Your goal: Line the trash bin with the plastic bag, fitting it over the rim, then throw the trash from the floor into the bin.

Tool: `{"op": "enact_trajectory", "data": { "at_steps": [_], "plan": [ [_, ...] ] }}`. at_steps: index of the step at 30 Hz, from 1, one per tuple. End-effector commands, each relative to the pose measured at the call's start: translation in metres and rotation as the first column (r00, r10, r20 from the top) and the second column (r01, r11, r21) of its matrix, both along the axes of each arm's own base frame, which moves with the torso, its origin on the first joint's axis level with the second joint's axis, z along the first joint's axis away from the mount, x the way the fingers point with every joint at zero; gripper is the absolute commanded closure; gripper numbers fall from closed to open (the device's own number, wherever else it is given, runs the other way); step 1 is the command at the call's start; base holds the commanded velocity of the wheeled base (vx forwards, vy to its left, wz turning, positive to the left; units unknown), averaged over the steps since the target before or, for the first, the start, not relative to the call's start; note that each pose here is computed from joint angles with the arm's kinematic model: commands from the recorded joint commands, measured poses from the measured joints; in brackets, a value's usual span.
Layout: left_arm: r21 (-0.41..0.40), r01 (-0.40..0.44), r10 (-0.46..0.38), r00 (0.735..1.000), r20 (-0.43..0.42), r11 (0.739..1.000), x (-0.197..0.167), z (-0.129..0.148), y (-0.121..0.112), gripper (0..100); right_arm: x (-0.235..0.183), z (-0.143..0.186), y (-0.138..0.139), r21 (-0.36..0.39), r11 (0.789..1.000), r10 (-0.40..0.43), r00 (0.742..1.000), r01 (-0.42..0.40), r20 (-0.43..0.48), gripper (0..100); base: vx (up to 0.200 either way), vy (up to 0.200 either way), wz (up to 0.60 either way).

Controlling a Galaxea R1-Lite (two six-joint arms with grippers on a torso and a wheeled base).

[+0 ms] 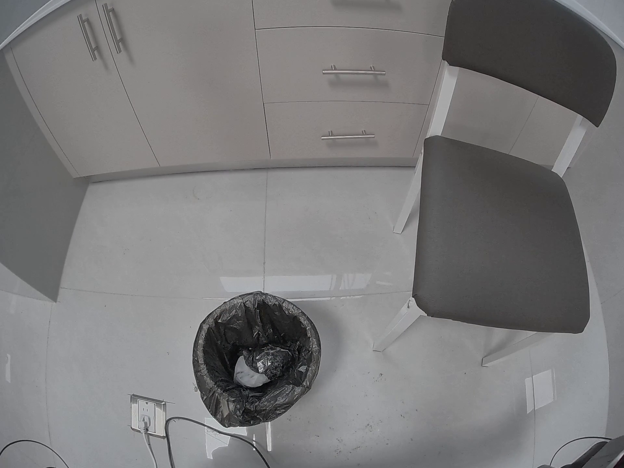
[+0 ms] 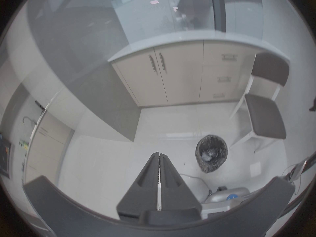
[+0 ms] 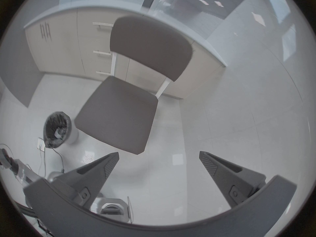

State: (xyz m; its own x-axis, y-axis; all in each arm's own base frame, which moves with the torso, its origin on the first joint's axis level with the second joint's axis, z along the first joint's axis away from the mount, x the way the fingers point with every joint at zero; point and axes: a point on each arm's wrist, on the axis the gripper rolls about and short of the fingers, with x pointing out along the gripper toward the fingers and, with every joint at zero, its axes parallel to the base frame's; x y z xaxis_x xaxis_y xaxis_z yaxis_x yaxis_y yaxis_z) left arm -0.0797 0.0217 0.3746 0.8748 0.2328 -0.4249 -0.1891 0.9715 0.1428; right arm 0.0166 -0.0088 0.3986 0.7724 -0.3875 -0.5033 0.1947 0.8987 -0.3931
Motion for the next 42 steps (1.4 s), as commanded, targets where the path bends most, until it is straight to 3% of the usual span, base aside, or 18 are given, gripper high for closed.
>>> {"op": "enact_trajectory", "data": {
  "at_steps": [1,5,8,10,13,14,15,16,19,22,25,26,28,33,36,37,38,42],
  "plan": [
    [-0.13,-0.102,0.132,0.96,0.247,0.986,-0.087,-0.077,-0.009,100,-0.178,-0.043,0.031,0.068,0.997,0.011,0.927,-0.039,0.375,0,0.0,0.0,0.0],
    [-0.118,-0.14,0.17,0.938,0.301,0.983,-0.094,-0.113,-0.02,100,-0.232,-0.072,0.056,0.029,0.99,0.099,0.823,-0.138,0.56,0,0.0,0.0,0.0],
    [-0.101,-0.098,0.129,0.92,0.371,0.99,-0.1,-0.149,-0.024,100,-0.277,-0.102,0.067,-0.051,0.985,0.151,0.697,-0.163,0.7,0,0.0,0.0,0.0],
    [-0.087,-0.093,0.12,0.91,0.396,0.992,-0.097,-0.17,-0.025,100,-0.305,-0.122,0.073,-0.111,0.982,0.182,0.586,-0.155,0.79,0,0.0,0.0,0.0],
    [-0.161,-0.104,0.158,0.915,0.372,0.981,-0.083,-0.175,-0.024,100,-0.346,-0.152,0.077,-0.206,0.971,0.238,0.36,-0.125,0.902,0,0.0,0.0,0.0],
    [-0.181,-0.106,0.167,0.917,0.361,0.978,-0.078,-0.178,-0.024,100,-0.345,-0.158,0.074,-0.213,0.969,0.245,0.35,-0.128,0.904,0,0.0,0.0,0.0],
    [-0.181,-0.106,0.167,0.917,0.361,0.978,-0.078,-0.178,-0.024,100,-0.345,-0.158,0.074,-0.213,0.969,0.245,0.35,-0.128,0.904,0,0.0,0.0,0.0],
    [-0.191,-0.109,0.171,0.923,0.344,0.976,-0.054,-0.187,-0.023,100,-0.335,-0.158,0.068,-0.18,0.972,0.225,0.393,-0.148,0.891,0,0.0,0.0,0.0],
    [-0.175,-0.08,0.145,0.904,0.402,0.981,-0.018,-0.198,-0.02,100,-0.333,-0.16,0.054,-0.119,0.966,0.207,0.407,-0.23,0.89,0,0.0,0.0,0.0],
    [-0.005,-0.021,0.021,0.873,0.488,1.0,0.016,-0.234,-0.015,100,-0.325,-0.163,0.038,-0.066,0.955,0.199,0.457,-0.29,0.867,0,0.0,0.0,0.0],
    [0.074,-0.04,-0.003,0.864,0.503,0.996,0.041,-0.261,-0.016,100,-0.322,-0.17,0.013,-0.057,0.941,0.217,0.462,-0.334,0.86,0,0.0,0.0,0.0],
    [0.079,-0.038,-0.007,0.862,0.507,0.996,0.045,-0.268,-0.016,100,-0.321,-0.176,0.0,-0.063,0.934,0.231,0.463,-0.351,0.856,0,0.0,0.0,0.0],
    [0.091,-0.03,-0.017,0.879,0.477,0.995,0.053,-0.286,-0.016,100,-0.313,-0.18,0.0,-0.064,0.944,0.231,0.511,-0.323,0.828,0,0.0,0.0,0.0],
    [0.057,0.048,-0.068,0.89,0.45,0.997,0.055,-0.294,-0.018,100,-0.303,-0.192,0.004,0.049,0.94,0.155,0.55,-0.339,0.821,0,0.0,0.0,0.0],
    [0.048,0.07,-0.084,0.888,0.452,0.996,0.056,-0.294,-0.018,100,-0.292,-0.197,0.006,0.08,0.939,0.151,0.61,-0.334,0.778,0,0.0,0.0,0.0],
    [0.027,0.113,-0.113,0.883,0.456,0.993,0.056,-0.294,-0.019,100,-0.285,-0.201,0.006,0.105,0.939,0.147,0.658,-0.328,0.738,0,0.0,0.0,0.0],
    [0.005,0.132,-0.119,0.879,0.461,0.991,0.055,-0.293,-0.019,100,-0.282,-0.203,0.006,0.119,0.936,0.147,0.675,-0.332,0.723,0,0.0,0.0,0.0],
    [-0.009,0.069,-0.058,0.888,0.457,0.998,0.055,-0.293,-0.018,100,-0.276,-0.204,0.006,0.207,0.917,0.096,0.69,-0.342,0.717,0,0.0,0.0,0.0]
  ]
}}
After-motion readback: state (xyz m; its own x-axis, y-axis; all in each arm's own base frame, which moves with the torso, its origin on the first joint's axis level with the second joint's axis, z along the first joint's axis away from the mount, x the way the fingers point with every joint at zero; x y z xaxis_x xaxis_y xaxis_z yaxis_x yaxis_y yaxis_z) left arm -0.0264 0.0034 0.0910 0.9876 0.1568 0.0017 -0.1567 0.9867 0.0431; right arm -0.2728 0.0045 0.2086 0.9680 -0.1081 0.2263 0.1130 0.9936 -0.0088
